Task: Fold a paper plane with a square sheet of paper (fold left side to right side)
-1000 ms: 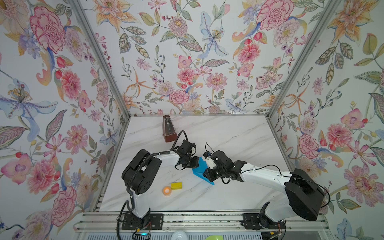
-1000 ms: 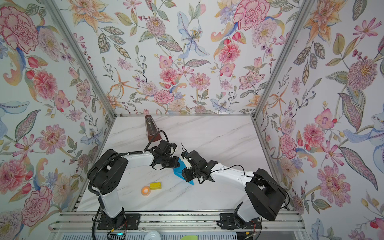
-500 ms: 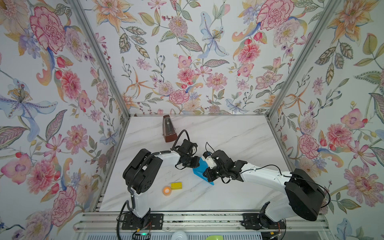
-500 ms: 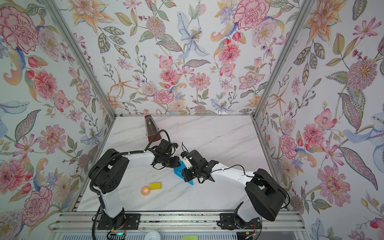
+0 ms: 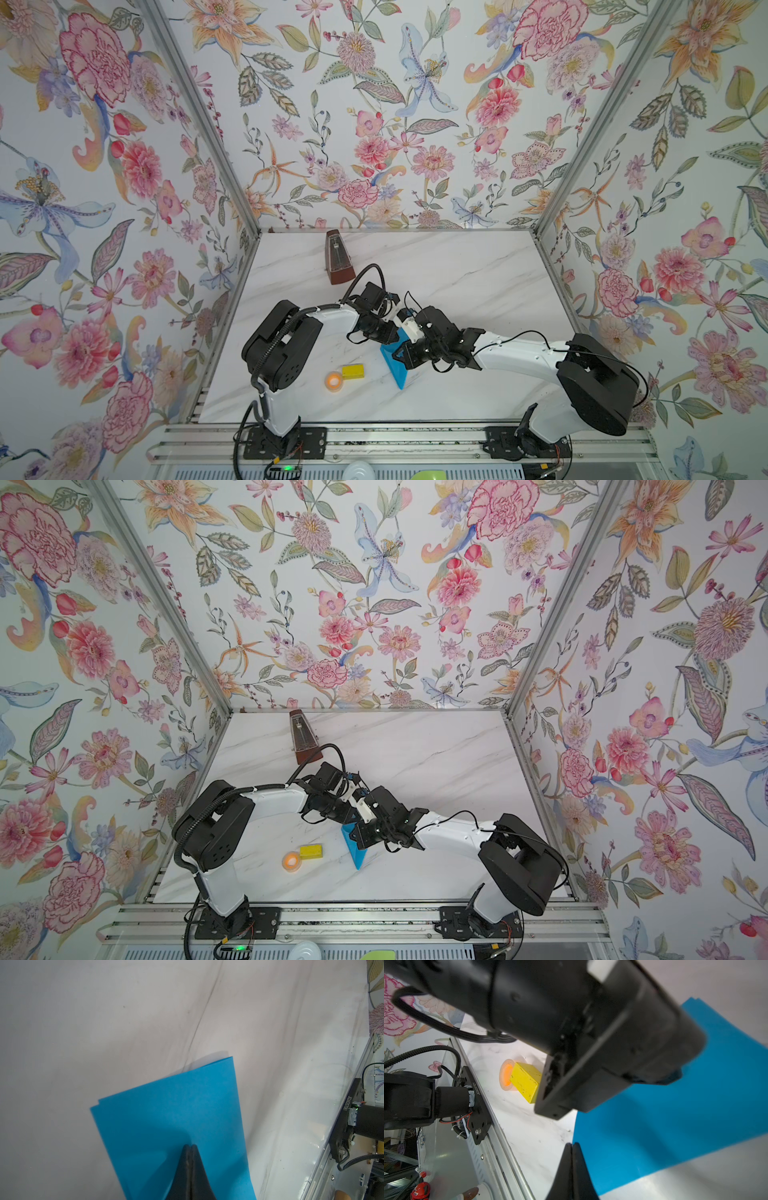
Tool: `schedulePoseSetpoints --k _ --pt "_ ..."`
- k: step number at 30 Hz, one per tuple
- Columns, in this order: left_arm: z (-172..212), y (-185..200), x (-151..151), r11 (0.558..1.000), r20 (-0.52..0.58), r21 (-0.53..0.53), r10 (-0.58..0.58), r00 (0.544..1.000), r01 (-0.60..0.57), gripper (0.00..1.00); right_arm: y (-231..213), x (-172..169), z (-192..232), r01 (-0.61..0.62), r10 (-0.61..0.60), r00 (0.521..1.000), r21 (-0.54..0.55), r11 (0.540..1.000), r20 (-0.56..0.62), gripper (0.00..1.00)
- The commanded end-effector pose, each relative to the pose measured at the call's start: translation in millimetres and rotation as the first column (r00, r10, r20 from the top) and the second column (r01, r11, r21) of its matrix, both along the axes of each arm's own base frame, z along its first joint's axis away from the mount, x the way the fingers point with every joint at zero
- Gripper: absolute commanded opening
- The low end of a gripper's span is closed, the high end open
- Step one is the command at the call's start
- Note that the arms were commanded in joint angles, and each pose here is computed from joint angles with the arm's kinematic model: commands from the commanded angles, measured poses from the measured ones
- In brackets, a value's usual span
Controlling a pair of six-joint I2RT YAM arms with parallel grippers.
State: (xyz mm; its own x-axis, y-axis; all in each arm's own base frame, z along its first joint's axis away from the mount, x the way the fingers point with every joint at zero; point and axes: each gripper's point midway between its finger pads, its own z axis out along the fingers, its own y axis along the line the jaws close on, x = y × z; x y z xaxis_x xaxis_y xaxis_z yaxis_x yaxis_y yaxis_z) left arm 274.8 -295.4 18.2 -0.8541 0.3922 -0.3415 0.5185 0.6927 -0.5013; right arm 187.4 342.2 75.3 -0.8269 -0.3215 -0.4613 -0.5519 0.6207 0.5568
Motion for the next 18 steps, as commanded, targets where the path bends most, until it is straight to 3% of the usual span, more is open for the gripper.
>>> schedulePoseSetpoints --k 1,18 --pt "-15.9 13.9 -21.6 0.997 -0.058 0.066 -0.031 0.998 0.035 0.04 -5.1 2.2 -12.8 0.036 -0.036 0.999 -0.015 0.999 -0.023 0.05" --pt "-20.3 15.5 -18.9 0.995 -0.055 0.091 -0.037 0.998 0.042 0.04 -24.5 12.7 -41.5 0.062 -0.065 0.997 -0.065 0.996 -0.05 0.06"
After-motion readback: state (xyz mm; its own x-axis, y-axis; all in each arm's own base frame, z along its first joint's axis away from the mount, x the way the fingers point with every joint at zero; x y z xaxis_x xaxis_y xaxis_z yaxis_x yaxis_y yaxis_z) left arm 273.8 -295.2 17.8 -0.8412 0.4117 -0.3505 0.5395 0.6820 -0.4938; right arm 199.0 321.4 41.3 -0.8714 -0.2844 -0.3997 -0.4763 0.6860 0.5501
